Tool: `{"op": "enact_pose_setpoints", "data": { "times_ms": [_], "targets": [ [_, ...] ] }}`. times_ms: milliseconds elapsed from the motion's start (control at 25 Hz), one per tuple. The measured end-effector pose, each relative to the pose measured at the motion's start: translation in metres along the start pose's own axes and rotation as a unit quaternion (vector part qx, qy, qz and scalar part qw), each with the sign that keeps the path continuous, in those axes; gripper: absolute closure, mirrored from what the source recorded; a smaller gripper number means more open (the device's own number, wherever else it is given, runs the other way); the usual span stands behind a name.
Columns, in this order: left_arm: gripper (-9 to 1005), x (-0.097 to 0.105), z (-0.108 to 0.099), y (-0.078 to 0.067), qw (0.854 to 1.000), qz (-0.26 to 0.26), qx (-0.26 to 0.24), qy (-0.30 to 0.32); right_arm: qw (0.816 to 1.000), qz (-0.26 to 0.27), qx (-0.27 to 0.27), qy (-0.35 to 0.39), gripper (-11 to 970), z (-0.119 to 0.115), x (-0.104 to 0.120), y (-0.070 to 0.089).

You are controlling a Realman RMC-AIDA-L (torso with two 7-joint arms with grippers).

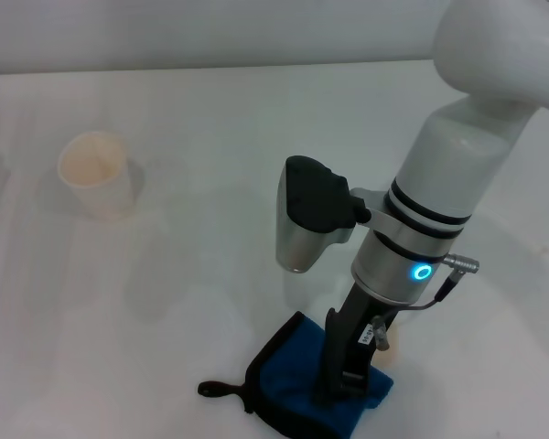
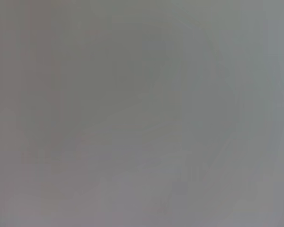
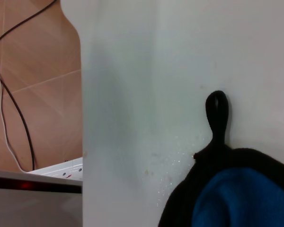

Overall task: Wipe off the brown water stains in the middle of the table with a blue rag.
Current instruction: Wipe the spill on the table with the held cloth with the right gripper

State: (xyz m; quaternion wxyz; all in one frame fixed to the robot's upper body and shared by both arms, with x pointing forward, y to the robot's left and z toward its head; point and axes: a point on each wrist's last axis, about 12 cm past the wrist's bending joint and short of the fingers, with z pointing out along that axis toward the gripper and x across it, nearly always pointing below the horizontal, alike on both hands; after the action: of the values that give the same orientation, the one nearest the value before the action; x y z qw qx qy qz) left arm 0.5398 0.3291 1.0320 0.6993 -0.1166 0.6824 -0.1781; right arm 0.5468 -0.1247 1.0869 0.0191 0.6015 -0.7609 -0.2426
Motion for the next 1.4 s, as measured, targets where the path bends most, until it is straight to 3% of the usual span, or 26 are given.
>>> {"op": "enact_pose_setpoints", "data": {
  "times_ms": [480, 840, 1040, 1400],
  "targets": [
    [105, 0.000, 0.000, 0.000, 1.000, 0.000, 0.000, 0.000, 0.997, 0.032, 0.067, -0.020, 904, -0.008, 0.006, -0.023],
    [105, -0.001, 0.001, 0.001, 1.000, 0.000, -0.001, -0.002, 0.992, 0.064, 0.110, 0.008, 906, -0.030, 0.028, -0.041],
    [105, -0.002, 0.002, -0.001, 1.000, 0.000, 0.001, -0.003, 0.993, 0.066, 0.090, 0.036, 907, -0.032, 0.035, -0.037],
    [105, -0.002, 0.004, -0.001, 1.000, 0.000, 0.002, -0.003, 0.996, 0.040, 0.013, 0.073, 909, -0.025, 0.031, -0.014]
  ]
}}
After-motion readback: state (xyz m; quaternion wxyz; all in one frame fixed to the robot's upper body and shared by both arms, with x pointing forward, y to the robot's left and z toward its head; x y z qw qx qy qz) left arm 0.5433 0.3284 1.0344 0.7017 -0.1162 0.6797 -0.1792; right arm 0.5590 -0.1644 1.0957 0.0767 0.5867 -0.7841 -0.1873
